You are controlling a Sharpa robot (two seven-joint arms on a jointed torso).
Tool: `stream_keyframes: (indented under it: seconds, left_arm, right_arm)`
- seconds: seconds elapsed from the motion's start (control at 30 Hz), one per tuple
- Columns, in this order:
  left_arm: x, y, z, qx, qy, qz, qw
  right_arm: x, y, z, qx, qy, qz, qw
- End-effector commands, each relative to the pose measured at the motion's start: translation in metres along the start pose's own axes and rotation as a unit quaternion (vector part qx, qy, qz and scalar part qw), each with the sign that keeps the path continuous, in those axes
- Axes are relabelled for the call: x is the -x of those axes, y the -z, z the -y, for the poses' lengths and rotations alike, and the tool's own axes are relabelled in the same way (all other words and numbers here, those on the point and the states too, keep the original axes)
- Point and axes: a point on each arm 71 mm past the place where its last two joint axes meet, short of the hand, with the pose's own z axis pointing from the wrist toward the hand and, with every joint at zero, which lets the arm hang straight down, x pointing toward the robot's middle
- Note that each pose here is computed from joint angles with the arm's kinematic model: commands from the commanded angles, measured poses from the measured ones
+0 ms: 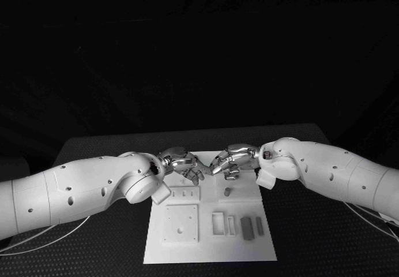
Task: Assemble the parts on the task board
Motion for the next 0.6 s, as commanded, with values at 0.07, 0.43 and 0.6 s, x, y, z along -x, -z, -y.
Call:
stream_keyframes:
  seconds: [0.07, 0.43, 0.6]
  left_arm:
    - [-0.0018, -0.0007, 0.0027, -0.008, -0.001, -0.003, 1.000]
    - [-0.0055, -0.0020, 0.0042, -0.007, -0.003, -0.013, 1.000]
    - [-0.0051, -0.0022, 0.0035, -0.001, -0.007, -0.010, 1.000]
  right_arm:
    - [-0.0031, -0.0014, -0.0010, 0.003, 0.002, -0.014, 1.000]
    - [-0.0039, -0.0023, -0.0012, 0.001, 0.005, -0.016, 1.000]
    - [-0.0041, -0.0023, -0.0012, 0.001, 0.005, -0.017, 1.000]
